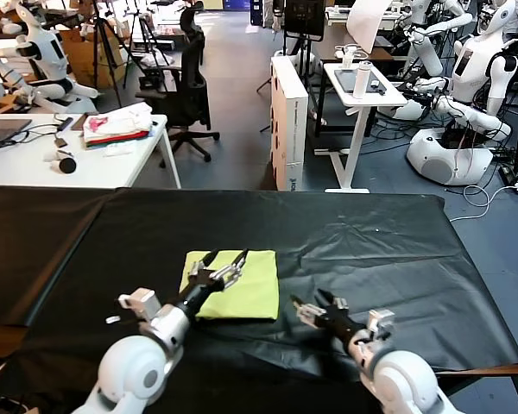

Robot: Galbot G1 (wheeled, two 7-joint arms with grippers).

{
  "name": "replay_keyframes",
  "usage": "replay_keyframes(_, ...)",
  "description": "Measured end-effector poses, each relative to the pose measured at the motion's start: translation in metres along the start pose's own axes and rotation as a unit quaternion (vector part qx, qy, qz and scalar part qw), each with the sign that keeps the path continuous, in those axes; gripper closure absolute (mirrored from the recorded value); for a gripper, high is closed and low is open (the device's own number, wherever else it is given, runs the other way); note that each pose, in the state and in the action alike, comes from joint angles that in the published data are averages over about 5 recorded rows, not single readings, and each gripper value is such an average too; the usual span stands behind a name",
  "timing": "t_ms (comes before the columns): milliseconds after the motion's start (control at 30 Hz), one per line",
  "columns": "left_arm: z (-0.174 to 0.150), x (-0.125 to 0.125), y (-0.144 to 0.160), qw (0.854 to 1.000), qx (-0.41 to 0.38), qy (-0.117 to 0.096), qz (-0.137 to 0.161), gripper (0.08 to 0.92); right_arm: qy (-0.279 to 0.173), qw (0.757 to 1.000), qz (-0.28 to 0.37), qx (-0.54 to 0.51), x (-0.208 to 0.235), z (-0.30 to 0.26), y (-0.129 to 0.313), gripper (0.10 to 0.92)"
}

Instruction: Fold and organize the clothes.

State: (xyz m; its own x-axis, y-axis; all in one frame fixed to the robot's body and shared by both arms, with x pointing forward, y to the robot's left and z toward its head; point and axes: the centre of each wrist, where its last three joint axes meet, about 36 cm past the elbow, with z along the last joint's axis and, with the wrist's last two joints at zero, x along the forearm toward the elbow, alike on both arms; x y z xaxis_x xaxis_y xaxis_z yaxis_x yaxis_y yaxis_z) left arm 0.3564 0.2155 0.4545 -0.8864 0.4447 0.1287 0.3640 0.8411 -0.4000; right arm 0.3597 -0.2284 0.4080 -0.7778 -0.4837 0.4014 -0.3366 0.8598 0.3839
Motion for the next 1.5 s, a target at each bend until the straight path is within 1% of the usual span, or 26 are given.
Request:
replay_keyframes(267,-0.005,0.015,0.006,0.999,-0.038,0.001,-0.012,0.092,0.021,0.999,-0.027,-0.018,-0.041,-0.003,0.017,0.121)
replay_keyframes(367,-0.006,0.018,0.007,0.999,-0.042,0.002,-0.016,0.092,0.024,0.999,-0.032,-0.023,-0.052,-0.003,0.017,0.175)
replay_keyframes(500,-0.006,0.022,0.01,0.999,-0.045,0.003,-0.022,0.092,0.026,0.999,-0.033,-0.031,-0.06,0.001,0.013,0.324)
replay_keyframes(600,-0.006,0.024,0.012,0.999,-0.046,0.003,-0.026,0.092,0.023,0.998,-0.034,-0.037,-0.061,0.003,0.011,0.483)
replay_keyframes(633,-0.006,0.025,0.013,0.999,-0.046,0.004,-0.027,0.092,0.022,0.998,-0.034,-0.039,-0.061,0.003,0.01,0.557)
replay_keyframes(767,-0.005,0.027,0.016,0.998,-0.046,0.004,-0.032,0.092,0.02,0.998,-0.03,-0.048,-0.057,0.004,0.005,0.8)
replay_keyframes(833,-0.004,0.027,0.018,0.998,-0.046,0.005,-0.035,0.092,0.018,0.998,-0.027,-0.054,-0.055,0.004,0.003,0.868)
replay_keyframes(867,-0.004,0.028,0.019,0.998,-0.047,0.005,-0.036,0.092,0.017,0.998,-0.026,-0.056,-0.054,0.004,0.002,0.884)
replay_keyframes(1033,-0.001,0.03,0.023,0.998,-0.047,0.005,-0.045,0.092,0.005,0.998,-0.003,-0.057,-0.043,0.001,-0.004,0.883)
replay_keyframes(1133,0.0,0.031,0.027,0.998,-0.046,0.004,-0.05,0.092,-0.003,0.999,0.031,-0.036,-0.032,-0.003,-0.012,0.883)
replay_keyframes(1333,0.002,0.029,0.031,0.997,-0.046,0.001,-0.055,0.092,-0.005,0.995,0.101,0.02,-0.01,-0.016,-0.031,0.883)
replay_keyframes(1500,0.004,0.028,0.032,0.997,-0.053,-0.004,-0.057,0.092,-0.022,0.993,0.104,0.047,0.003,-0.025,-0.041,0.876)
